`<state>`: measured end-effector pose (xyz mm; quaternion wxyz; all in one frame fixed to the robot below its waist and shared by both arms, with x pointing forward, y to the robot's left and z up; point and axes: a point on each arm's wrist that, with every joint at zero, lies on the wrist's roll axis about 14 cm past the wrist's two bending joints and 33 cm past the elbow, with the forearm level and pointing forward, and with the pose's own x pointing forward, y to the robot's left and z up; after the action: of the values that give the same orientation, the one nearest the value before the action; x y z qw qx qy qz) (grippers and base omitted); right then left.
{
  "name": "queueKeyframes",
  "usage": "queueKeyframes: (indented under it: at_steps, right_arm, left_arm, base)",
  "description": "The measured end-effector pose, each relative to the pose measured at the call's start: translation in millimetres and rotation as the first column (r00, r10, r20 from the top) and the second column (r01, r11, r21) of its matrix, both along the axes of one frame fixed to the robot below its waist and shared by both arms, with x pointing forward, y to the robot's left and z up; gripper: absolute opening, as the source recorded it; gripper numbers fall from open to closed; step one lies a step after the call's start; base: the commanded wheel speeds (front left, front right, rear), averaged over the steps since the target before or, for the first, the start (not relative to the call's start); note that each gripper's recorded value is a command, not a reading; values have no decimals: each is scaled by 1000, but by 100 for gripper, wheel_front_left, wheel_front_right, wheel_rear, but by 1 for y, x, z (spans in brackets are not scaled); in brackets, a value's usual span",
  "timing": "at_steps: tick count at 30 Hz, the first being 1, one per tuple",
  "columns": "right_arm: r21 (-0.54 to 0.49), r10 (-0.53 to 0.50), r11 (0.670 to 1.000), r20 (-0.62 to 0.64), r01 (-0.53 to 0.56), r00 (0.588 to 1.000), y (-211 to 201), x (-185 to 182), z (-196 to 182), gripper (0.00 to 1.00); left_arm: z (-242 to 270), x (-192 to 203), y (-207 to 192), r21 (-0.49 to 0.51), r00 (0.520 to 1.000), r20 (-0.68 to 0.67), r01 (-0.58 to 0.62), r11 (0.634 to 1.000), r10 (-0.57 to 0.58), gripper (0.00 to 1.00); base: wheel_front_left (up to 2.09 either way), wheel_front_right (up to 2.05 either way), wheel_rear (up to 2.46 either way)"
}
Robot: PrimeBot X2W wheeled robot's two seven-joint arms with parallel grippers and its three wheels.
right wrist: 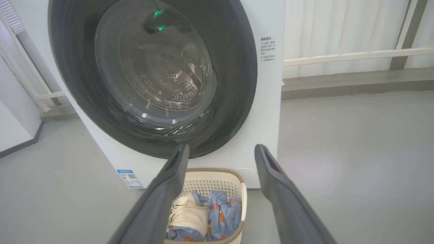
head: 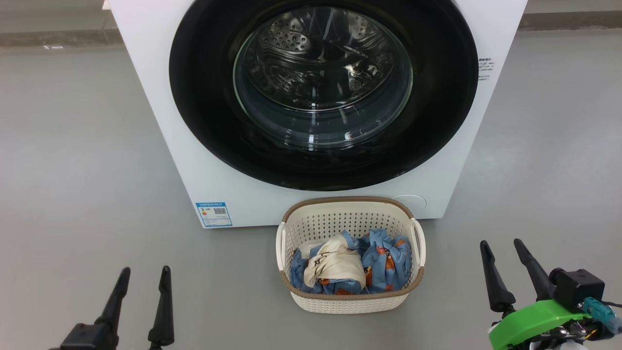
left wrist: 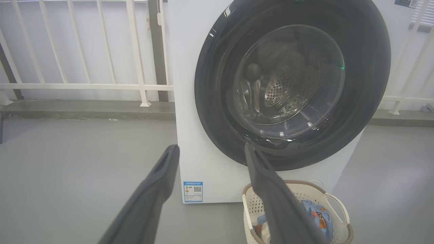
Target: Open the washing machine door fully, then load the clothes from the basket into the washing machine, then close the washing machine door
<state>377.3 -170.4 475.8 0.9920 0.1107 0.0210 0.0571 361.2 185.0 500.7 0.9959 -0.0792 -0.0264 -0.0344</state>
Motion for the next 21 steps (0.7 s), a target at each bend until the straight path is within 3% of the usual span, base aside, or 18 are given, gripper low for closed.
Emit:
queueKeyframes:
  at_steps: [21]
  right_arm:
    - [-15,-50,999,-20,50,999,-13,-11,-10,100]
  left_arm:
    - [-2,5,3,46,1000,-4,-3,999,3,100]
  base:
    - [4,7,-11]
